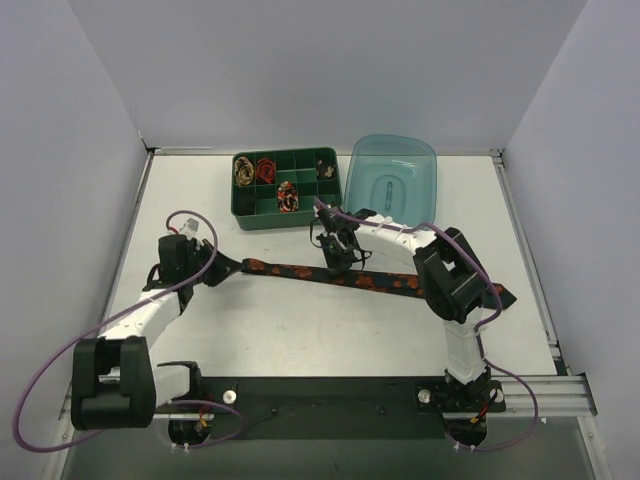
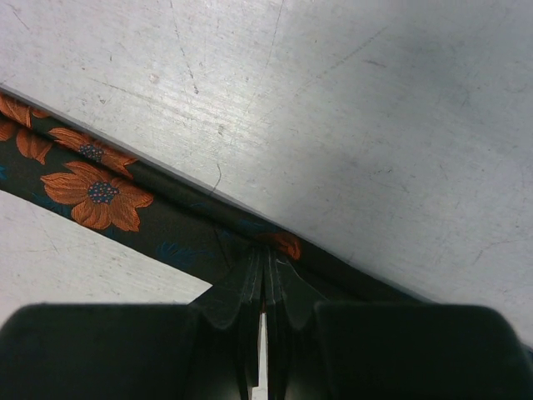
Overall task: Roll the ties
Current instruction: Flatten out the tie at the center of the board.
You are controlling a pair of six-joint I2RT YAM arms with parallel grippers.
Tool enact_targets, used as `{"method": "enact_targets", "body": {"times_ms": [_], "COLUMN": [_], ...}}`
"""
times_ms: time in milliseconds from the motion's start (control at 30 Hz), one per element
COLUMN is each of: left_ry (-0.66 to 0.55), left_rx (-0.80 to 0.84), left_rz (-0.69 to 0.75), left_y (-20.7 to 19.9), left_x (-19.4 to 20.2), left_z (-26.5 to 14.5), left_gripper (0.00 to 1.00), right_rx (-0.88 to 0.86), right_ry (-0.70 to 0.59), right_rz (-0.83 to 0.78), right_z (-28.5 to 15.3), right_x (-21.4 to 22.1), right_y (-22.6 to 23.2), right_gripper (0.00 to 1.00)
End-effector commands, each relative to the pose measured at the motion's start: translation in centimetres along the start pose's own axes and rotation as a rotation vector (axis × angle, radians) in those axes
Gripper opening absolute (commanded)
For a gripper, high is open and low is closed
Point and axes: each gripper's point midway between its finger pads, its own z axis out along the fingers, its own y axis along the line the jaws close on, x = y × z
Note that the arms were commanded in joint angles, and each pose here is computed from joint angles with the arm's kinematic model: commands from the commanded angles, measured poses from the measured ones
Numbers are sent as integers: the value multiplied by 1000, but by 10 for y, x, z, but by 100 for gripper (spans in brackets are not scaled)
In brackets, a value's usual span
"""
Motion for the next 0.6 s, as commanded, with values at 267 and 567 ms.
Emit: {"method": "enact_targets", "body": {"times_ms": [267,567], "left_ry": [-20,21], "left_rx": [65,-98], "left_rz": [71,26], "left_y": [-23,19], "left_x": [-13,-4], "left_z": [55,85], "left_gripper": [0,0], "right_rx": [107,102], "right_ry": [186,187], "right_rz": [-55,-84], "right_z": [13,9], "right_x": [56,53], "right_y": [-25,-24], "right_gripper": [0,0]}}
